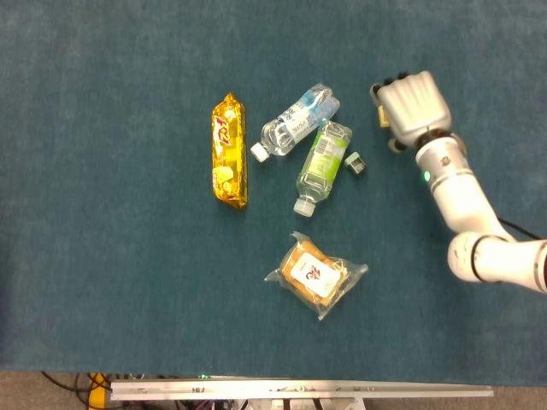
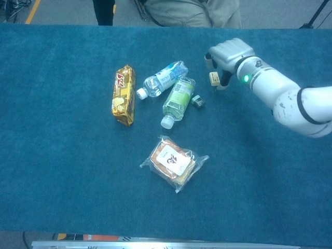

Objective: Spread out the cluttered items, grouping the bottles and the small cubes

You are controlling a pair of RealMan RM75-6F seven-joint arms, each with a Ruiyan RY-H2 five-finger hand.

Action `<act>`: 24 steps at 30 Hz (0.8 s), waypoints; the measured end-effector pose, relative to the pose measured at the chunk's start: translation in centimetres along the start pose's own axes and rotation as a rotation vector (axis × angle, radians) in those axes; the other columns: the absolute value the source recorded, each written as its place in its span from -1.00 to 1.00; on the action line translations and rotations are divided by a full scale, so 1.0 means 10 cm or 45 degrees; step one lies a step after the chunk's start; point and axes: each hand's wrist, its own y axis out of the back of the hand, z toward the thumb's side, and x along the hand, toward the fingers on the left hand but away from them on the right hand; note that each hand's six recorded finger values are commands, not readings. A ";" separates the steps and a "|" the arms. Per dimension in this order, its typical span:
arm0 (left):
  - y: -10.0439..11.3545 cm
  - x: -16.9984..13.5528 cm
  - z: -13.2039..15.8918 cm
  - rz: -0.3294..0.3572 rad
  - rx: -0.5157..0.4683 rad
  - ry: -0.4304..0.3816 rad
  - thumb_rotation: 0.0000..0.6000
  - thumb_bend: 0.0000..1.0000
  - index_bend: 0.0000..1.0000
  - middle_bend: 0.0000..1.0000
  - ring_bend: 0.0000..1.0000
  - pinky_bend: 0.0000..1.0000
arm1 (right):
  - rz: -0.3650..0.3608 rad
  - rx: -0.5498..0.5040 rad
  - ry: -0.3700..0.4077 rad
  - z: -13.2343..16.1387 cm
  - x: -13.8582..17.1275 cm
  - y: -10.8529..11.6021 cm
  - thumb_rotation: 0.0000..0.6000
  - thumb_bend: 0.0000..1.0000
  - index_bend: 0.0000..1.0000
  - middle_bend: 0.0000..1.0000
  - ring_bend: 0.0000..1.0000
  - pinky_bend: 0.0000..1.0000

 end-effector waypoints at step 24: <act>0.03 -0.06 -0.07 0.014 -0.011 0.019 1.00 -0.21 -0.58 -0.57 -0.63 -0.55 | 0.068 0.051 0.138 0.31 0.33 -0.15 1.00 -0.77 -0.15 -0.22 -0.38 -0.05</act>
